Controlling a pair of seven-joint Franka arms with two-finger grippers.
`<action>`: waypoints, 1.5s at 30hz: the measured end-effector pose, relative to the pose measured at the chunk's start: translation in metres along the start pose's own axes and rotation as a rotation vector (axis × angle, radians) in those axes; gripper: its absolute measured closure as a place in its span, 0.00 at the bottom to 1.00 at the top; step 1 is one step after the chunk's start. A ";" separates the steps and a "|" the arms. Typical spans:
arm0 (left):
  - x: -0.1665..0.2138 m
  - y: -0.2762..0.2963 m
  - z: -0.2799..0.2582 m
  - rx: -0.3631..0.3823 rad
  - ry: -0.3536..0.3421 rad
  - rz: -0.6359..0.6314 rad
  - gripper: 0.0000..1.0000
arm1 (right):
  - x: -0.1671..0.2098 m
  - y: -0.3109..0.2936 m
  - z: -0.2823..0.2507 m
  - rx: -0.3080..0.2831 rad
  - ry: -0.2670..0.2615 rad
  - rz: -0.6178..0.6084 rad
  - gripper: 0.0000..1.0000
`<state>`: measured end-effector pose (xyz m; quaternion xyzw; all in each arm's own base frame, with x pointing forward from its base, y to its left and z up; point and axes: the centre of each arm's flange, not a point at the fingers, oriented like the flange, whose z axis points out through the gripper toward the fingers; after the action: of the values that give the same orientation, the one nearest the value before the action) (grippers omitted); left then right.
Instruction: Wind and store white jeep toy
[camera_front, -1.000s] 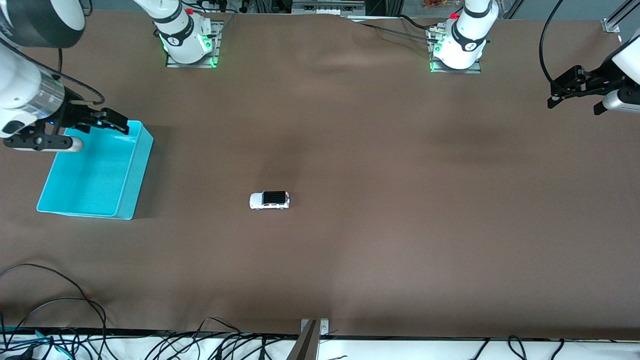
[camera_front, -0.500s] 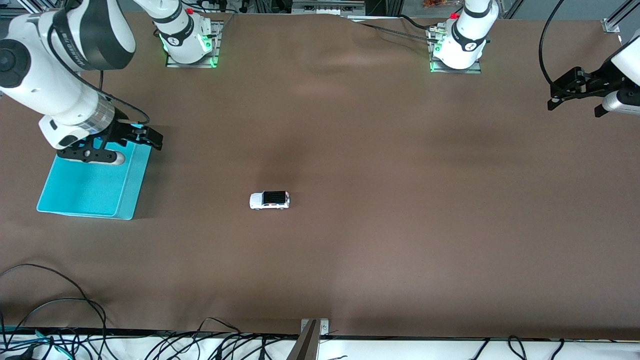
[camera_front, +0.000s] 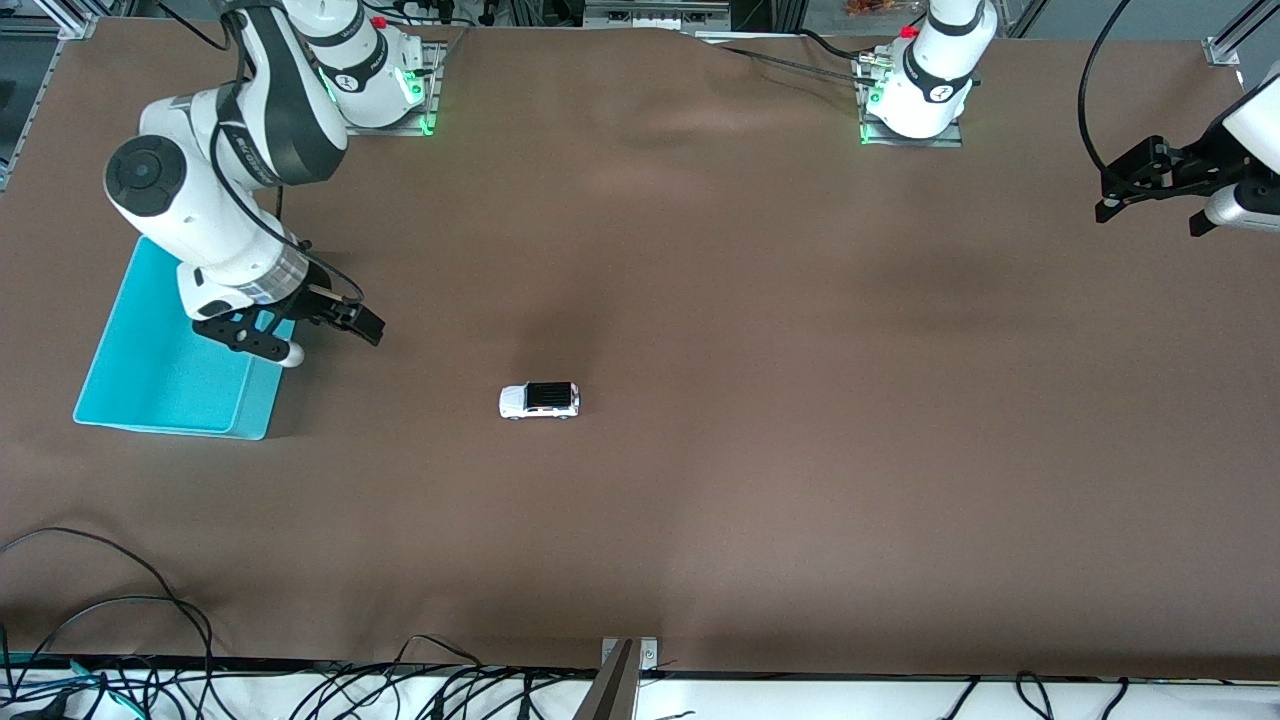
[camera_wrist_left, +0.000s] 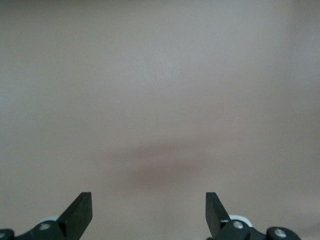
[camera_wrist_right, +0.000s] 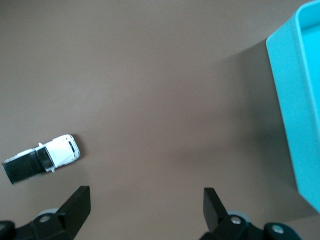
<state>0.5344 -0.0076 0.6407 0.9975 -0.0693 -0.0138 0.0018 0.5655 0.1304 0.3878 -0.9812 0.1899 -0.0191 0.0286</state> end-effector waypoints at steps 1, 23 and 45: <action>0.000 0.000 0.000 0.000 0.000 0.000 0.00 | 0.000 -0.002 0.002 0.003 0.002 0.023 0.00; 0.000 0.000 -0.002 0.001 0.004 0.000 0.00 | -0.009 -0.043 0.055 0.073 0.016 0.575 0.00; 0.001 0.000 -0.002 0.000 0.005 0.000 0.00 | -0.039 -0.108 0.116 0.084 -0.015 0.817 0.00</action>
<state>0.5357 -0.0074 0.6427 0.9975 -0.0692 -0.0114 0.0017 0.5753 0.2502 0.2774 -0.8232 0.5628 -0.0065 0.0752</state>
